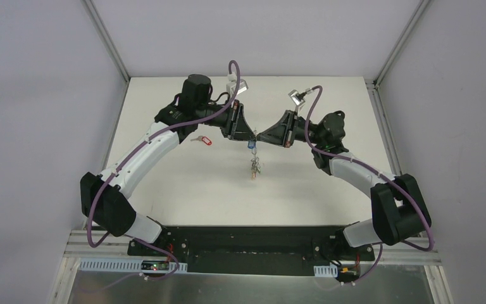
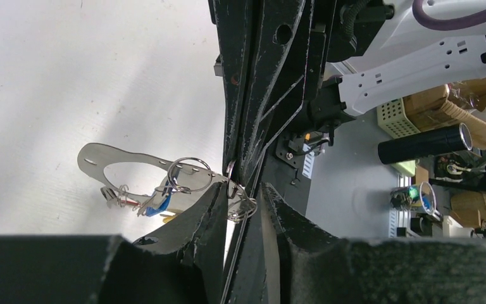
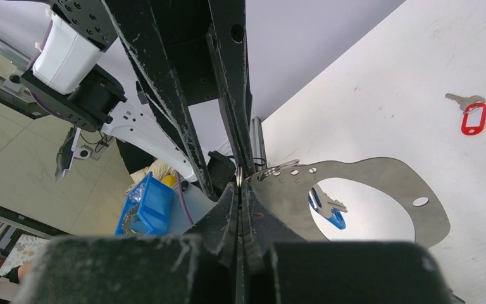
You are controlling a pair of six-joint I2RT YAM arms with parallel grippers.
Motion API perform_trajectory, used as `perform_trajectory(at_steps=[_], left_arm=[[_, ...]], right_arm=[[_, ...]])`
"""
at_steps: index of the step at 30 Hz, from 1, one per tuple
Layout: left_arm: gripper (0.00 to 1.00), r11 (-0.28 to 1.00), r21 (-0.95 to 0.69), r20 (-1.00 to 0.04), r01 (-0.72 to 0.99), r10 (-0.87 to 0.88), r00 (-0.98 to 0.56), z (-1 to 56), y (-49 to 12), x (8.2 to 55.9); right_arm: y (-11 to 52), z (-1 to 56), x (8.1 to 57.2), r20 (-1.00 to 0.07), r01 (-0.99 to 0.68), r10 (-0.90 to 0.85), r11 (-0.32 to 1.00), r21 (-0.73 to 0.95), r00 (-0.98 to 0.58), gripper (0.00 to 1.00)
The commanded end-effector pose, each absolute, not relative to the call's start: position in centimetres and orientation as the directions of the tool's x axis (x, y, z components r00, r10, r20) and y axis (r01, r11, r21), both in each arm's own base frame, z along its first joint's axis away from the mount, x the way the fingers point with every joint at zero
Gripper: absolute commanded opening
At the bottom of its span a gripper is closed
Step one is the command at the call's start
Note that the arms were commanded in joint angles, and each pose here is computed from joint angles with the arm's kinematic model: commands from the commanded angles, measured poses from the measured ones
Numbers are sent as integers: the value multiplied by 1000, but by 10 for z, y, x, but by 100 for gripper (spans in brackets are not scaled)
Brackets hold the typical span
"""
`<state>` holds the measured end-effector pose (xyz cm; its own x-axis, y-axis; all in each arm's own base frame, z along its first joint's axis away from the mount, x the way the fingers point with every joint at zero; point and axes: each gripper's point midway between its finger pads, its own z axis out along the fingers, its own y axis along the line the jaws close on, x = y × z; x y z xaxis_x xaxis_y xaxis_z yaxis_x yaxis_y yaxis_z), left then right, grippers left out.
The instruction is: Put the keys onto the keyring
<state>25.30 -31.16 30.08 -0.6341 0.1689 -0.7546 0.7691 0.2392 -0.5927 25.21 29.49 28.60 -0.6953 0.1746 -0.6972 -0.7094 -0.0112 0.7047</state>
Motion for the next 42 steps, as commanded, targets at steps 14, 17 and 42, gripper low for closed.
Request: perform_trajectory(at_steps=[14, 17, 42], left_arm=[[1, 181, -614, -755, 768, 151, -638, 311, -324, 260], [0, 183, -618, -750, 765, 153, -643, 312, -325, 261], [0, 258, -381, -720, 888, 520, -460, 295, -305, 227]], right_arm=[[289, 307, 256, -730, -759, 248, -39, 650, -637, 0], [288, 307, 253, -743, -771, 239, -43, 636, -626, 0], [284, 297, 213, -888, -886, 49, -107, 451, -457, 39]])
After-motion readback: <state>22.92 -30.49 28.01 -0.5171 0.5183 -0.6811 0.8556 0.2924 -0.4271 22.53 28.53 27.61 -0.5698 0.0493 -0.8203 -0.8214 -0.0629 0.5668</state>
